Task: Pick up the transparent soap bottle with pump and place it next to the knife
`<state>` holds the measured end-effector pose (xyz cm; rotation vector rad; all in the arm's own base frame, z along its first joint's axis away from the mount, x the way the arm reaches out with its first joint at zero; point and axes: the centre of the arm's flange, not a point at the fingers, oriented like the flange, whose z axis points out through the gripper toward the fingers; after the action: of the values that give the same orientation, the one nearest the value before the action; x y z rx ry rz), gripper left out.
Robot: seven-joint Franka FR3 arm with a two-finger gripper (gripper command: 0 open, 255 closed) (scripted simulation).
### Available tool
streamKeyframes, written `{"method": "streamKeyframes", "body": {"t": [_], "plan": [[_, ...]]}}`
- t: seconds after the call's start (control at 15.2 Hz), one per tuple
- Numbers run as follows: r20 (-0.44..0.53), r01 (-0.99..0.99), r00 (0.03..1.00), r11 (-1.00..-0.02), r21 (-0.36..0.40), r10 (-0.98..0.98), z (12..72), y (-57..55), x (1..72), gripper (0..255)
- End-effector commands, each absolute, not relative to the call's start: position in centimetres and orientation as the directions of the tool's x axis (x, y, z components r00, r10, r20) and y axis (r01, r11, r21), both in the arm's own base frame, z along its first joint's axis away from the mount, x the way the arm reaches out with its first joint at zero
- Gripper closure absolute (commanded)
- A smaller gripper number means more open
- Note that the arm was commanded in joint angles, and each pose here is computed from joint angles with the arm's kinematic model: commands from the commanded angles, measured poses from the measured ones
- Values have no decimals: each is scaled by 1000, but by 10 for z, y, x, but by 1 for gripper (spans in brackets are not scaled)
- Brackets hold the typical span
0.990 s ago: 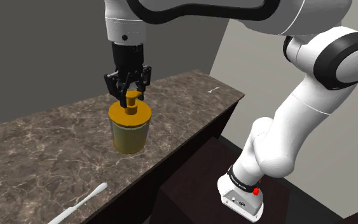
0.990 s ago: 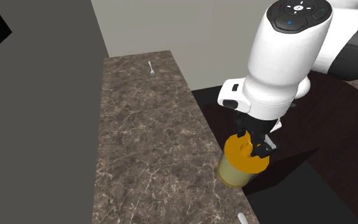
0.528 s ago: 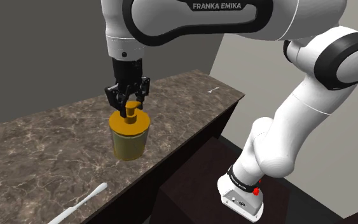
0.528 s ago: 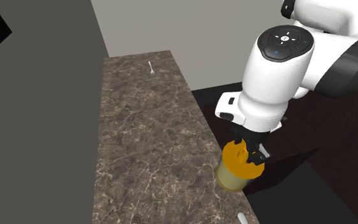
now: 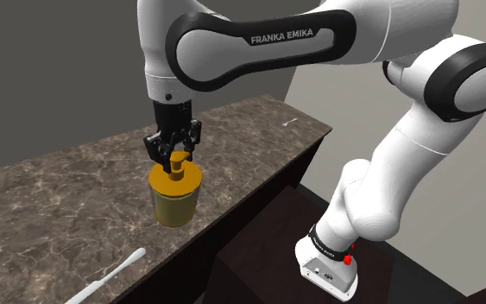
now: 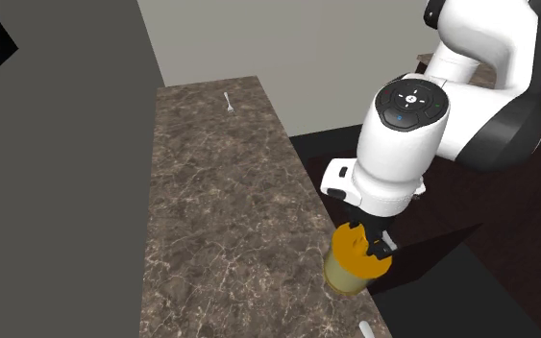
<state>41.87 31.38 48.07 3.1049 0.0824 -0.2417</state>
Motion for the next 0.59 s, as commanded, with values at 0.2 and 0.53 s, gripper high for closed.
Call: {"method": "streamKeyframes", "body": {"t": [0.2, 0.53], "plan": [[-154, 55, 987, -998, 21, 51, 454, 314, 419, 255], [-154, 55, 987, -998, 21, 51, 428, 314, 419, 255]]}}
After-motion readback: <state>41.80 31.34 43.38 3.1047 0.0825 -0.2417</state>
